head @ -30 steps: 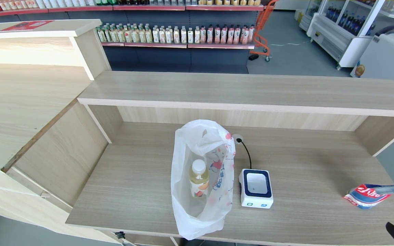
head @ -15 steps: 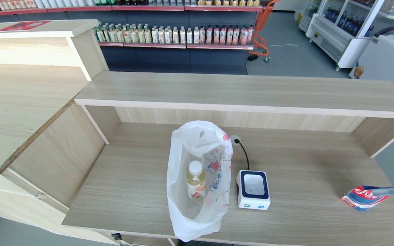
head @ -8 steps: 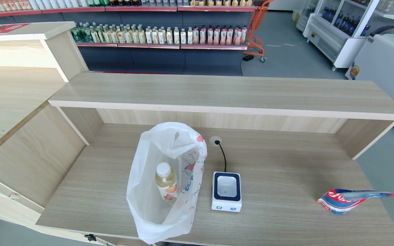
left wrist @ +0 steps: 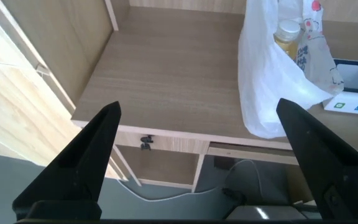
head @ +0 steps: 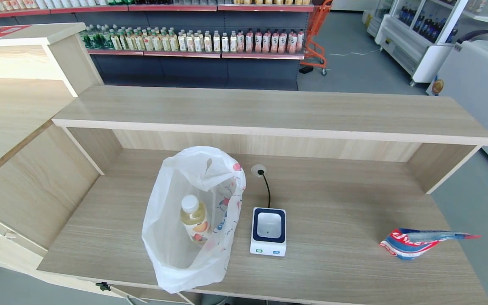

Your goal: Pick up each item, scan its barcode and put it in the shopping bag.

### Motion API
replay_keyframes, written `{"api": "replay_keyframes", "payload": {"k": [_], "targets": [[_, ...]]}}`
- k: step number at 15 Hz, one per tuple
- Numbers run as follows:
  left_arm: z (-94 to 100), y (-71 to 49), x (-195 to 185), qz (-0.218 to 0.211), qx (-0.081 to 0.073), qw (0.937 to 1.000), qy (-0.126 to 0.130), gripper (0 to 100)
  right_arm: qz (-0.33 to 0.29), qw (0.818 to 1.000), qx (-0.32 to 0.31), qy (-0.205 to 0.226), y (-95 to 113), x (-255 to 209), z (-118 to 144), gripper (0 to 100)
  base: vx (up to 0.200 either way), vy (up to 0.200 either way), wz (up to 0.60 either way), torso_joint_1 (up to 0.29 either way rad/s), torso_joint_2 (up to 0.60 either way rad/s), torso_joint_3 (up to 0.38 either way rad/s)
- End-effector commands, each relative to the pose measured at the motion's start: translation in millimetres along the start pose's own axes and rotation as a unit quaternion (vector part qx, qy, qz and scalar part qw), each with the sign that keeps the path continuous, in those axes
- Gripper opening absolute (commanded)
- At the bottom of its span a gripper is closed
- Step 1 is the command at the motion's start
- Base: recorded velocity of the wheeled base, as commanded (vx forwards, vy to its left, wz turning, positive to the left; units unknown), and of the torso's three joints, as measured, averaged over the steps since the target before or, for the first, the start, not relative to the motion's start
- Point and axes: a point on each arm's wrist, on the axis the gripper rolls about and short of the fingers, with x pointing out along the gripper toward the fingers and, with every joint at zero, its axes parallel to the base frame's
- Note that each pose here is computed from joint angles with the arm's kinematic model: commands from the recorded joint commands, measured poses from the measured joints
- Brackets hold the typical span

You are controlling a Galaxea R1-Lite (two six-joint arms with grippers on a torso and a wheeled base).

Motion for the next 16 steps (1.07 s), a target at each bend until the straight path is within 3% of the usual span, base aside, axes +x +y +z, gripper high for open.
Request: {"api": "replay_keyframes", "payload": {"k": [1, 4, 11, 12, 13, 14, 16], "targets": [[0.0, 0.0, 0.0, 0.0, 0.001, 1.0, 0.0, 100, 0.0, 1.0, 0.001, 0.002, 0.0, 0.3, 0.1, 100, -0.2, 0.0, 0.0, -0.007, 0.01, 0.002], [0.0, 0.0, 0.0, 0.0, 0.001, 1.0, 0.0, 100, 0.0, 1.0, 0.003, 0.002, 0.0, 0.3, 0.1, 100, 0.0, 0.0, 0.0, 0.0, 0.0, 0.0], [0.0, 0.0, 0.0, 0.0, 0.001, 1.0, 0.0, 100, 0.001, 1.0, 0.002, -0.006, 0.0, -0.7, 3.8, 100, 0.0, -0.171, 0.0, 0.008, 0.0, 0.002], [0.0, 0.0, 0.0, 0.0, 0.001, 1.0, 0.0, 100, 0.005, 1.0, 0.013, -0.016, -0.3, -3.8, 34.1, 100, 0.0, 0.0, 0.0, 0.0, 0.0, 0.0], [0.0, 0.0, 0.0, 0.001, 0.0, 1.0, 0.0, 100, 0.0, 0.999, 0.038, 0.009, -0.5, 1.0, 52.5, 100, 0.0, 0.0, 0.0, 0.0, 0.0, 0.0], [0.0, 0.0, 0.0, 0.001, 0.001, 1.0, 0.0, 100, -0.045, 0.983, 0.175, 0.04, -1.4, 24.2, 120.4, 100, 0.0, 0.0, 0.0, 0.0, 0.0, 0.0], [0.0, 0.0, 0.0, 0.001, 0.001, 1.0, 0.0, 100, -0.155, 0.915, 0.352, 0.119, -17.8, 101.3, 179.7, 100, 0.0, 0.0, 0.0, 0.0, 0.0, 0.0]]}}
